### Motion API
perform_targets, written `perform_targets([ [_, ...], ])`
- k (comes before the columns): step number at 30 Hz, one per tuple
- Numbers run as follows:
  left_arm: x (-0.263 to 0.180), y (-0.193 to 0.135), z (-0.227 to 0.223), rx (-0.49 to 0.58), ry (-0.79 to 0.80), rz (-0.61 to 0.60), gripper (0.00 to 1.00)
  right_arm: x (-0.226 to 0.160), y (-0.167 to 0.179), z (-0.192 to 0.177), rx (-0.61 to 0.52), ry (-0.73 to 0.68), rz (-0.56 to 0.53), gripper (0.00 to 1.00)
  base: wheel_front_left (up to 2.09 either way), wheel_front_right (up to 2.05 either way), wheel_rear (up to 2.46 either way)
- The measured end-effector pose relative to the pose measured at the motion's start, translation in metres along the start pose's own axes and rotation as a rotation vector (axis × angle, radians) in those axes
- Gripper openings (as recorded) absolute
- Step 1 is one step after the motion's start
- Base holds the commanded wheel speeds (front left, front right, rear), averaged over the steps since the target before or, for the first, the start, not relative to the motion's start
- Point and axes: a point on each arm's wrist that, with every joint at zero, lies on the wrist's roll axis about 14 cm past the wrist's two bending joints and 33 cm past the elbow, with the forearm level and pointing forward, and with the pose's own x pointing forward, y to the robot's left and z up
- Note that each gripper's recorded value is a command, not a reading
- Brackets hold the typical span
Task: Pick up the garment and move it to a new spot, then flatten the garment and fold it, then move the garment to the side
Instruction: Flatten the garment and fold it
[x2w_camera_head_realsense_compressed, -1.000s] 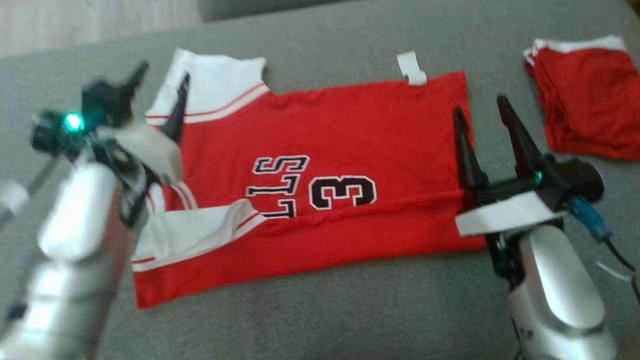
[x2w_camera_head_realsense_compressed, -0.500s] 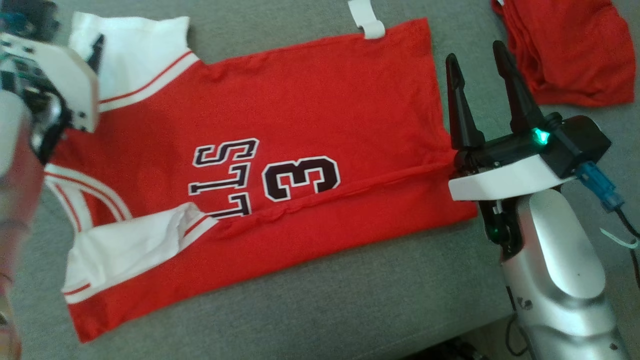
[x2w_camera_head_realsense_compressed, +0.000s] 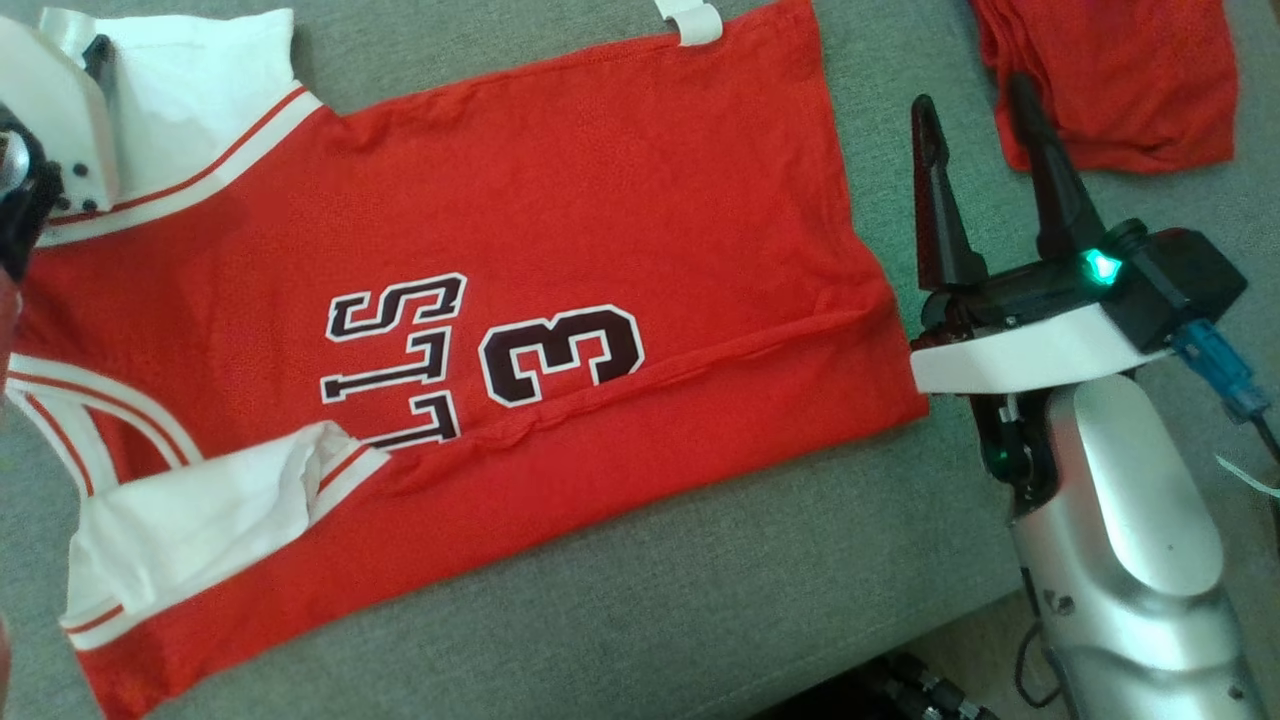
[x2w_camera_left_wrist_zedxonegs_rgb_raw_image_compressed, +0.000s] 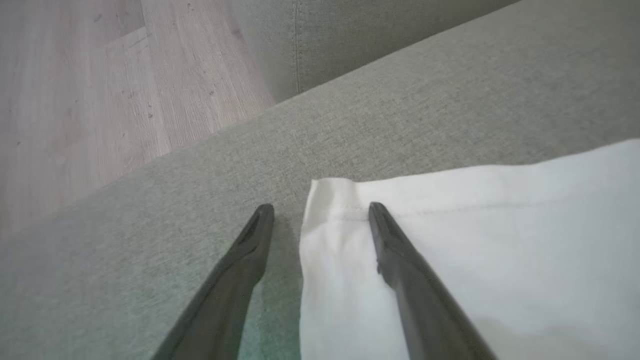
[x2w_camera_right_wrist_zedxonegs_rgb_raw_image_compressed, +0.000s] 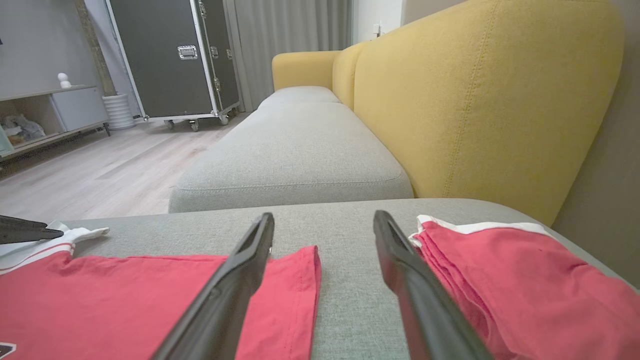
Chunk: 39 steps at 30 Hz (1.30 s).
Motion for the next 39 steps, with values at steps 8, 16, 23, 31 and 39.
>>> perform_targets([
  [8, -0.007, -0.016, 0.0, 0.051, 0.02, -0.043, 0.0, 0.001, -0.007, -0.005, -0.01, 0.015, -0.021, 1.0, 0.0, 0.0, 0.0],
  [16, -0.042, -0.018, 0.018, 0.083, -0.189, -0.027, 0.0, 0.016, 0.003, 0.001, -0.05, 0.013, 0.011, 1.0, 0.0, 0.0, 0.0],
  [23, -0.092, -0.015, 0.05, 0.129, -0.404, 0.005, 0.0, 0.035, 0.012, -0.018, -0.091, 0.178, 0.076, 1.0, 0.0, 0.0, 0.0],
  [31, -0.132, -0.017, 0.043, 0.153, -0.484, 0.009, 0.0, 0.057, 0.015, -0.055, -0.063, 0.444, 0.098, 1.0, 0.0, 0.0, 0.0],
  [39, -0.148, -0.018, 0.03, 0.16, -0.49, 0.003, 0.0, 0.071, 0.011, -0.082, -0.1, 0.582, 0.101, 1.0, 0.0, 0.0, 0.0],
])
